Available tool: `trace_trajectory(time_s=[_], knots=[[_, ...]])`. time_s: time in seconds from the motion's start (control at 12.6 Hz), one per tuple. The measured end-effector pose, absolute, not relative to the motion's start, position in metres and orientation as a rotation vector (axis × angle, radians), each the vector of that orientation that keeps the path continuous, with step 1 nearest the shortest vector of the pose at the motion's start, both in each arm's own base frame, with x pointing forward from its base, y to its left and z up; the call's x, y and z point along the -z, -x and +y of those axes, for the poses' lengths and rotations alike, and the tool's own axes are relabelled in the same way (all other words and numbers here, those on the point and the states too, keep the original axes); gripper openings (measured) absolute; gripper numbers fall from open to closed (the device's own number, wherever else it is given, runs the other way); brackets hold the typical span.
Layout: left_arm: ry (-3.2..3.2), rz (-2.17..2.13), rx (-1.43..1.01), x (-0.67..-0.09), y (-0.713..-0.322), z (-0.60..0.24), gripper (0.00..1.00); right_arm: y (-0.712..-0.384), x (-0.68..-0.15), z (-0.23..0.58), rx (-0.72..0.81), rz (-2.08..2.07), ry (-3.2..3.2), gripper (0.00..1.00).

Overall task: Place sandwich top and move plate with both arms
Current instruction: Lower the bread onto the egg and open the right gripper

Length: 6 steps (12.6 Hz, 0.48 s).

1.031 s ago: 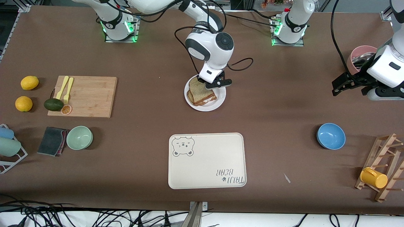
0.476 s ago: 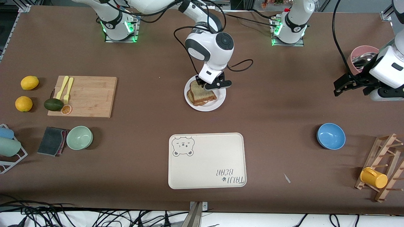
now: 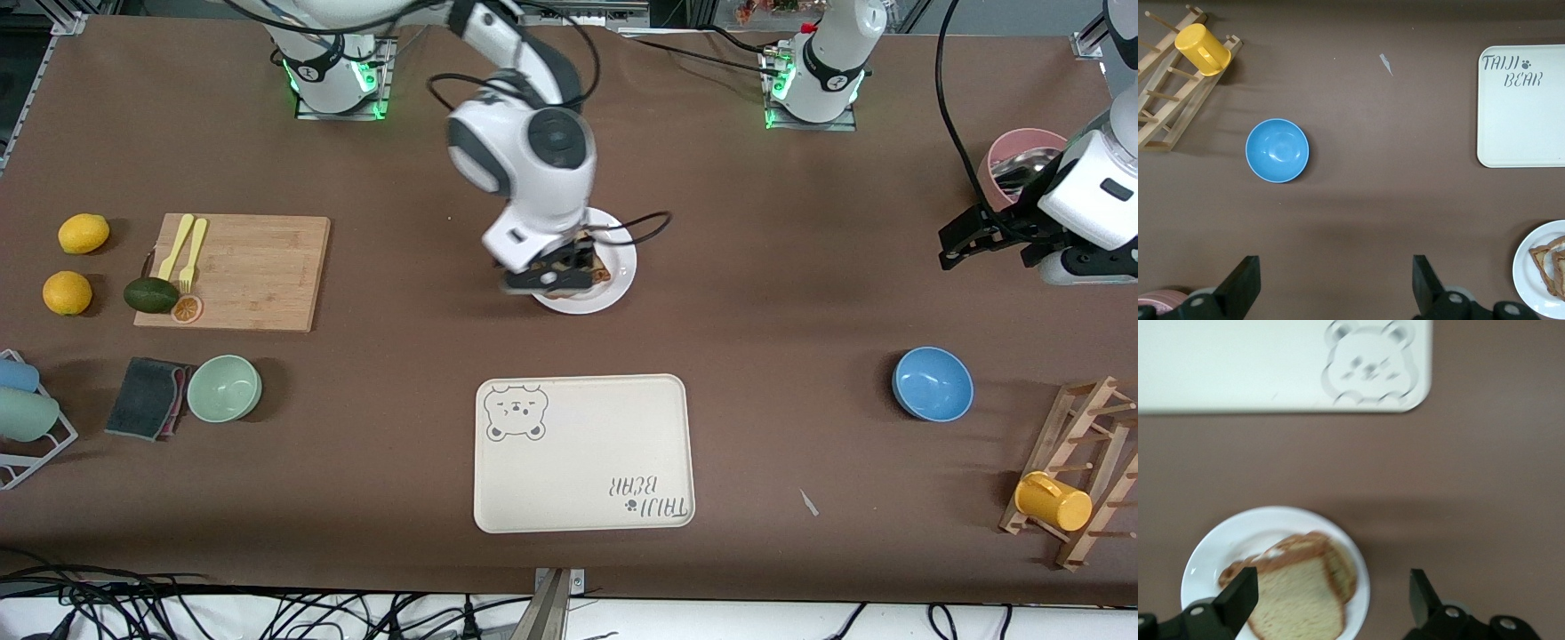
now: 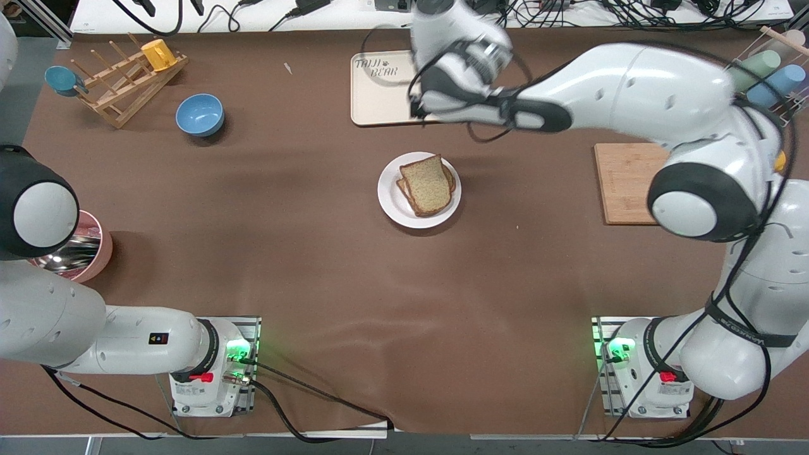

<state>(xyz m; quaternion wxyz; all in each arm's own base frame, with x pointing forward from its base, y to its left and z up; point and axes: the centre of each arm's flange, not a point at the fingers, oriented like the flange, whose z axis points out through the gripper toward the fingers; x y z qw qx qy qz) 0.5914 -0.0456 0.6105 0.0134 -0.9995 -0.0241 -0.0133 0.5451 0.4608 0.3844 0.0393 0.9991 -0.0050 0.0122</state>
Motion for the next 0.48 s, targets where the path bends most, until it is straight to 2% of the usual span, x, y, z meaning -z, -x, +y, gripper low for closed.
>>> trace_trajectory(time_s=[0.24,0.48], knots=[[3.118,-0.128,0.02,-0.604,-0.594,-0.044,1.0,-0.607,-0.423,0.352,0.1,-0.131,-3.154,1.0],[3.139,-0.163,-0.083,-0.567,-0.608,-0.045,1.0,-0.641,-0.449,0.239,0.181,-0.226,-3.128,1.0]])
